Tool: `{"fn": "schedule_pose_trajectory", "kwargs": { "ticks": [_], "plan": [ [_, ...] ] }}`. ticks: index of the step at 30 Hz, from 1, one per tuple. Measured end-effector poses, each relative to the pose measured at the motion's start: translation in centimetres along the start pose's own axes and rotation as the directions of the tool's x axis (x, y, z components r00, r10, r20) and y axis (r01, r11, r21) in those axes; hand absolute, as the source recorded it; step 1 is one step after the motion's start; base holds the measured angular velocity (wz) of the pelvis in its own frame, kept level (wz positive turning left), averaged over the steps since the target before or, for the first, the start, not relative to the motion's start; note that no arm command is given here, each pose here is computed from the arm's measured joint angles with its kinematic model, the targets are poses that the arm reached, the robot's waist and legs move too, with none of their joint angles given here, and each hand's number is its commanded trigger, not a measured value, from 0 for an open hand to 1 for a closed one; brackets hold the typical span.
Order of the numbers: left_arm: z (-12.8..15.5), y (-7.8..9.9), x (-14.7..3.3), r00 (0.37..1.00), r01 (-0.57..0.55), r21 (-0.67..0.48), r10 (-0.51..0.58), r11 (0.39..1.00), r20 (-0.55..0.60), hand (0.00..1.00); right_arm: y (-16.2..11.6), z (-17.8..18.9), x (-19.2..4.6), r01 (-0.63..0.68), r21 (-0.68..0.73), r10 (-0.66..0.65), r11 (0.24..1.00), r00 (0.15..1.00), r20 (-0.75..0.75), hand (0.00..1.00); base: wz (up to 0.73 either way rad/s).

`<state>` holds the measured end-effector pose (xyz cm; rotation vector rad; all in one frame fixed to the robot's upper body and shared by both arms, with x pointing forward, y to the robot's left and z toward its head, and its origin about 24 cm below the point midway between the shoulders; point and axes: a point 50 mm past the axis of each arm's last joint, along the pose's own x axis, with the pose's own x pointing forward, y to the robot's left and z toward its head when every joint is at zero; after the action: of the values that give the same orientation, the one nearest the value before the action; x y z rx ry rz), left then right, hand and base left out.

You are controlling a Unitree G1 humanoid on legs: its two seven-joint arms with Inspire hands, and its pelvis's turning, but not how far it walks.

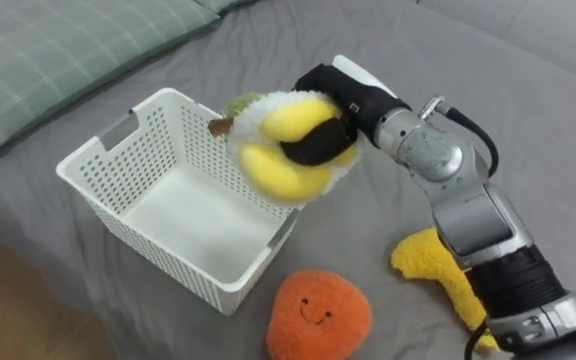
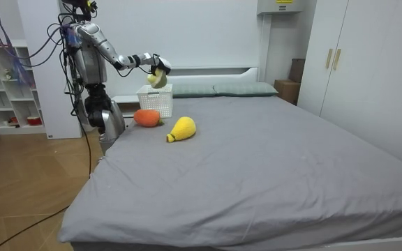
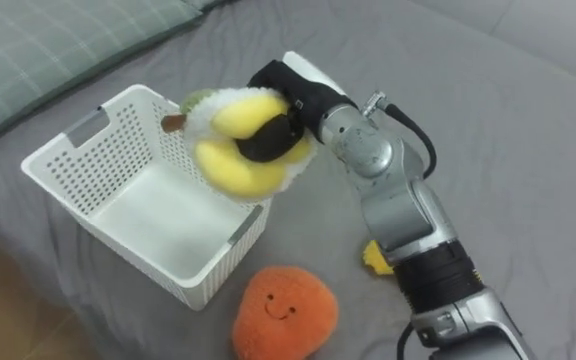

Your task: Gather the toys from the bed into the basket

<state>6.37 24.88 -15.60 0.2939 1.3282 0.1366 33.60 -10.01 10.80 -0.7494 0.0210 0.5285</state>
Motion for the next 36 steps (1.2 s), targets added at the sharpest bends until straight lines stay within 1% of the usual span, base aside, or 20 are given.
{"fn": "schedule_pose_trajectory", "kwargs": {
  "ticks": [2,3,4,5,6,7,11,16,22,29,32,36],
  "plan": [
    [-0.1,0.0,0.0,1.000,0.000,0.000,0.000,1.000,-0.006,0.00,0.3,0.1,0.1,-0.004,-0.004,0.003,1.000,1.000,-0.006,0.87,0.11],
    [-0.2,0.1,0.0,1.000,-0.001,0.000,0.001,1.000,-0.011,0.00,0.7,0.3,0.2,-0.009,-0.006,0.009,1.000,1.000,-0.004,0.85,0.07],
    [-0.2,0.0,0.0,1.000,-0.001,0.001,0.001,1.000,-0.013,0.00,1.0,0.5,0.3,-0.016,-0.008,0.016,1.000,1.000,0.000,0.76,0.07],
    [-0.2,0.0,0.0,1.000,-0.001,0.001,0.001,1.000,-0.012,0.00,1.1,0.5,0.4,-0.020,-0.008,0.020,1.000,1.000,0.002,0.63,0.05],
    [-0.1,0.0,0.0,1.000,-0.001,0.001,0.001,1.000,-0.012,0.00,1.3,0.6,0.4,-0.022,-0.011,0.022,1.000,1.000,0.004,0.35,0.03],
    [-0.1,0.1,0.0,1.000,-0.001,0.002,0.001,1.000,-0.011,0.00,1.5,0.7,0.6,-0.027,-0.016,0.027,1.000,1.000,0.004,0.00,0.00],
    [0.0,-0.1,0.0,1.000,-0.009,0.000,0.009,1.000,-0.008,0.00,1.8,0.9,0.9,-0.018,-0.019,0.018,1.000,1.000,0.005,0.00,0.09],
    [0.1,-0.3,0.0,1.000,-0.006,0.003,0.006,1.000,-0.007,0.00,1.5,0.7,1.0,0.052,-0.013,-0.052,0.999,0.999,-0.002,0.00,0.11],
    [0.3,-0.1,0.0,1.000,-0.015,0.020,0.015,1.000,-0.004,0.00,1.3,0.0,1.2,0.084,-0.014,-0.085,0.996,0.996,-0.032,0.00,0.10],
    [0.5,0.1,0.0,1.000,-0.020,0.027,0.020,0.999,-0.004,0.00,1.2,-0.1,1.2,0.112,-0.016,-0.112,0.994,0.993,-0.036,0.00,0.02],
    [1.1,0.1,-0.1,1.000,-0.022,0.043,0.021,0.999,0.013,0.00,1.3,-0.8,1.2,0.118,-0.014,-0.119,0.993,0.991,-0.066,0.00,-0.02],
    [1.4,0.1,-0.1,1.000,-0.020,0.038,0.019,0.999,0.019,0.00,1.3,-1.0,1.3,0.129,0.012,-0.128,0.992,0.989,-0.072,0.00,-0.08]
  ]
}}
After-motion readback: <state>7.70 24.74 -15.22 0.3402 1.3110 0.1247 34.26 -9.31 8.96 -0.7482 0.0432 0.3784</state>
